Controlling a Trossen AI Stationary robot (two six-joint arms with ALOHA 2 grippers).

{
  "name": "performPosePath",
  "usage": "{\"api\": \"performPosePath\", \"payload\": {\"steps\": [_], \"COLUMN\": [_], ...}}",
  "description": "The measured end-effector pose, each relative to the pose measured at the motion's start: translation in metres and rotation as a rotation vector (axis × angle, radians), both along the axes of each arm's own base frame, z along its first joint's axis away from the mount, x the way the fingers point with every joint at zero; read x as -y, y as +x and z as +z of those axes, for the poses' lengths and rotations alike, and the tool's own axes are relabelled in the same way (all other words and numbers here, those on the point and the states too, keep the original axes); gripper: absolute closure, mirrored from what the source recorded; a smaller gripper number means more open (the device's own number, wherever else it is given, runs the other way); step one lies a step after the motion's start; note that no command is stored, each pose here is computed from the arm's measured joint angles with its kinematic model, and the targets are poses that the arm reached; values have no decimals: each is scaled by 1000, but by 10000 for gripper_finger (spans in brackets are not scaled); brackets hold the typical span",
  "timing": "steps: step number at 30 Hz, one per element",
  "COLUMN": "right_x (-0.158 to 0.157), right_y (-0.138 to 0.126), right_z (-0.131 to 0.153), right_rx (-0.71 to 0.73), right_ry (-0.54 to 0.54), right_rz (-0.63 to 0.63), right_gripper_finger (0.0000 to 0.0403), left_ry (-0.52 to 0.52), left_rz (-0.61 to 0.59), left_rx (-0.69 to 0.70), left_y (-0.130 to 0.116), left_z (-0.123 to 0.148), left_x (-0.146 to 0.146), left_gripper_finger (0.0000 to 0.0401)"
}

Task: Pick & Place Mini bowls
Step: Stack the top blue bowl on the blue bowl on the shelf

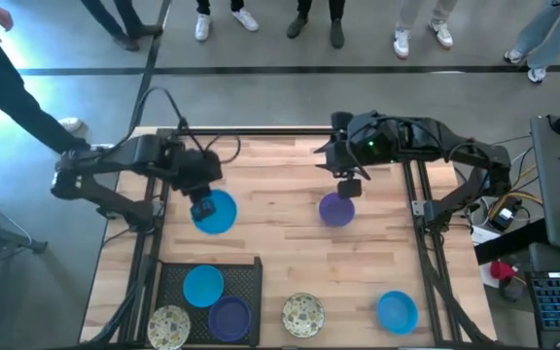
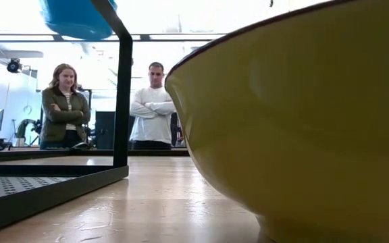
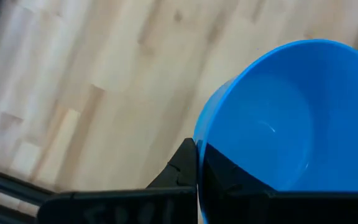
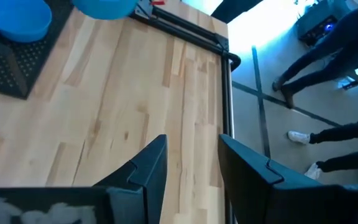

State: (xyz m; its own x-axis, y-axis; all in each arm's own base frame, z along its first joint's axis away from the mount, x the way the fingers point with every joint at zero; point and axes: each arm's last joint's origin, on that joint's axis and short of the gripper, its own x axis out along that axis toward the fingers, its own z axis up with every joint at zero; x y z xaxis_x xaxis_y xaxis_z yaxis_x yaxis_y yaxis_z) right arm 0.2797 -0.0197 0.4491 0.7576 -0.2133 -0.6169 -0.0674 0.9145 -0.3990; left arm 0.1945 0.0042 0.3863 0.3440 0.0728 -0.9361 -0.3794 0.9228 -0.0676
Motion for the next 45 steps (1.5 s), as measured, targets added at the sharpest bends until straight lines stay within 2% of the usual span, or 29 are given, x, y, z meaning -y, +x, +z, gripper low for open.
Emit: {"api": "performPosePath", "payload": {"steps": [10,18,25,37,45], "right_x": [0,0,1,2,2], "right_y": [0,0,0,0,1], "right_z": [0,0,0,1,1], "right_rx": [1,4,13,19,23], "right_ry": [1,1,25,37,39], "right_rz": [-2,-2,-24,-39,-41], "right_gripper_finger": [268,268,271,275,275], "left_ry": [-160,-205,-312,-313,-329], "left_rz": [-136,-217,-296,-316,-333], "left_rx": [-138,-100,-100,-123,-118], "left_y": [-11,-7,-5,-9,-10], "left_z": [-45,-83,-117,-152,-165], "left_x": [44,66,83,85,86], "left_gripper_finger": [401,401,401,401,401]}}
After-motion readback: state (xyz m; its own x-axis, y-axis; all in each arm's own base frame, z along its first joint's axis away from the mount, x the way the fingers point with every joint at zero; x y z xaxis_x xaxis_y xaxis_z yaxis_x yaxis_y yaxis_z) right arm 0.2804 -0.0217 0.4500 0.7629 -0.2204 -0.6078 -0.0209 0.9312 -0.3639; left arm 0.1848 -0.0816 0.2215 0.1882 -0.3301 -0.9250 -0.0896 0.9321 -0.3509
